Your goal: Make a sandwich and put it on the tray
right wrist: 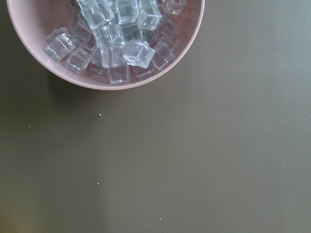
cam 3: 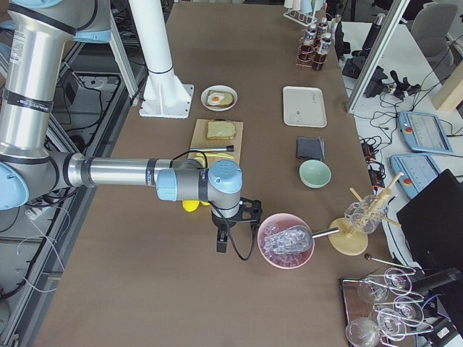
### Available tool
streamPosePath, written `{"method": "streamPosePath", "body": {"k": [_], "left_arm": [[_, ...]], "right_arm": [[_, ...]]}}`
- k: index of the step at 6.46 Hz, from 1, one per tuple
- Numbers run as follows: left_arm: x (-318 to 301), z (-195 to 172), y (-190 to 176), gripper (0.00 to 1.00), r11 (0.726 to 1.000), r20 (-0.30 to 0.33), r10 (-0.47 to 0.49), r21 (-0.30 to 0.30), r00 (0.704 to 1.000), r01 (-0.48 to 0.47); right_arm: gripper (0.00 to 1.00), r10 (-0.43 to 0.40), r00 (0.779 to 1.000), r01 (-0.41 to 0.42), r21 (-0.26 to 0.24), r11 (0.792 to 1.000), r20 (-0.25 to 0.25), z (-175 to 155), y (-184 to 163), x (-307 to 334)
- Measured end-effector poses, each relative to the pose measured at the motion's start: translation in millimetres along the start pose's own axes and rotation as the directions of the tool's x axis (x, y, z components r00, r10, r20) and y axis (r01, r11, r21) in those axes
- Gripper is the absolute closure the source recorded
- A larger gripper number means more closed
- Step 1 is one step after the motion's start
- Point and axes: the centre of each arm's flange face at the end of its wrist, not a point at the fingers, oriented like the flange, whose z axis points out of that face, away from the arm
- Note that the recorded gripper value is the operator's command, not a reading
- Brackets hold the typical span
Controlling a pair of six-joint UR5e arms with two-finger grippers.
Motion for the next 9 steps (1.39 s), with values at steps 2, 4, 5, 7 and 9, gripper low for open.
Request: {"method": "streamPosePath", "body": {"k": [2,4,5,7,9], "left_arm": [[0.3,-0.4,-0.2,0.02,1.000,0.000,0.001,0.001,1.000,-0.001],[0.8,-1.0,-0.8,0.02,1.000,0.000,0.002,0.002,1.000,-0.002],[1.0,-1.3,-1.0,0.02,1.000,0.000,0.003,0.003,1.000,-0.003],[1.3,-1.7,-1.4,0.02,1.000,-0.001,0.003,0.003,1.000,-0.003],[2.2,-1.0,-1.6,0.02,1.000,-0.016,0.002,0.007,1.000,-0.002]], "right_arm": [[0.00,0.001,1.000,-0.001,-0.001,1.000,-0.003,0.7,0.8,1.0],[0.00,0.001,1.000,-0.001,-0.001,1.000,-0.003,1.1,1.1,1.3],[0.00,0.001,1.000,-0.001,-0.002,1.000,-0.002,1.3,1.1,1.4],[0.00,-0.001,1.000,0.001,0.000,1.000,-0.001,0.8,0.6,0.8],[0.00,-0.002,1.000,0.002,0.001,1.000,0.001,0.4,0.4,0.3]]}}
